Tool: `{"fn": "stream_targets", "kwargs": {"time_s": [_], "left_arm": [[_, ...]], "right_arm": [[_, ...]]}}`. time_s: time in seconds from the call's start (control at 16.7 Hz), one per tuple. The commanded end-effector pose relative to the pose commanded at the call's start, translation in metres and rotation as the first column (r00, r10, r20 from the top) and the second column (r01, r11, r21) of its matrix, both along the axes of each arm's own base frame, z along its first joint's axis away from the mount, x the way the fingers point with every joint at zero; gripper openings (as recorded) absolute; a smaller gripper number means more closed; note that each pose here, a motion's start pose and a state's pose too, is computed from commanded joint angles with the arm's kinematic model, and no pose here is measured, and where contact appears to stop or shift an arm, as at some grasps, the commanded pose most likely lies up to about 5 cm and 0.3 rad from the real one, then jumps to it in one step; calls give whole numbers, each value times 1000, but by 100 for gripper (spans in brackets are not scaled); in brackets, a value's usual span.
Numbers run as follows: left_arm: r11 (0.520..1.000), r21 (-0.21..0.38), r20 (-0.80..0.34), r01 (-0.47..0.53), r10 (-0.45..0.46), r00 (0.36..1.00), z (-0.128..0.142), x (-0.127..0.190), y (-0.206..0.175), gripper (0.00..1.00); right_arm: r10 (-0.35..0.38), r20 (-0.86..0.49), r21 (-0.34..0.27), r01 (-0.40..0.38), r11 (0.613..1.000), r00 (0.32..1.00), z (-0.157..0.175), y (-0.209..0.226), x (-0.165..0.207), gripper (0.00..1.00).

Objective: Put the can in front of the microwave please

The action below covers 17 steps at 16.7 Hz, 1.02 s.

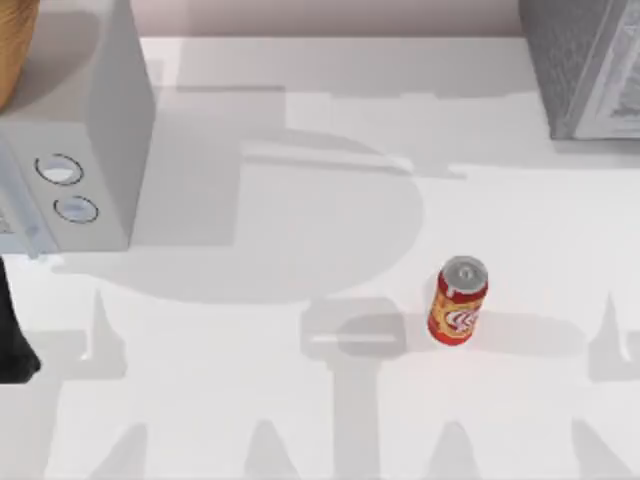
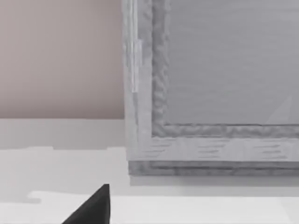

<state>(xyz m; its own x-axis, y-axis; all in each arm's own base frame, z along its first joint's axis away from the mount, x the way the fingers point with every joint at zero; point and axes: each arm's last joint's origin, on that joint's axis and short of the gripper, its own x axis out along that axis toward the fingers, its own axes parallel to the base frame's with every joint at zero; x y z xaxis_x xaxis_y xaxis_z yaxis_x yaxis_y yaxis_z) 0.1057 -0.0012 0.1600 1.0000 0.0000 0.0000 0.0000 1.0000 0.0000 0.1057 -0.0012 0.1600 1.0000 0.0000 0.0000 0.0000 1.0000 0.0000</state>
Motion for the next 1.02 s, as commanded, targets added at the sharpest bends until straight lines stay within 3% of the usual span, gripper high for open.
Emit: {"fn": "stream_targets", "kwargs": {"time_s": [0.3,0.6,0.78,1.02], "left_arm": [[1000,-4,-46,30,-30,998,11,0,-3,100],[987,-20,-251,158,-158,955,70,13,-19,100],[965,-31,-421,259,-248,873,119,41,-41,100],[917,-41,-650,397,-327,686,170,106,-99,100]], "right_arm": [[0,0,0,0,1000,1000,0,0,0,100],[0,0,0,0,1000,1000,0,0,0,100],[0,0,0,0,1000,1000,0,0,0,100],[0,0,0,0,1000,1000,0,0,0,100]]}}
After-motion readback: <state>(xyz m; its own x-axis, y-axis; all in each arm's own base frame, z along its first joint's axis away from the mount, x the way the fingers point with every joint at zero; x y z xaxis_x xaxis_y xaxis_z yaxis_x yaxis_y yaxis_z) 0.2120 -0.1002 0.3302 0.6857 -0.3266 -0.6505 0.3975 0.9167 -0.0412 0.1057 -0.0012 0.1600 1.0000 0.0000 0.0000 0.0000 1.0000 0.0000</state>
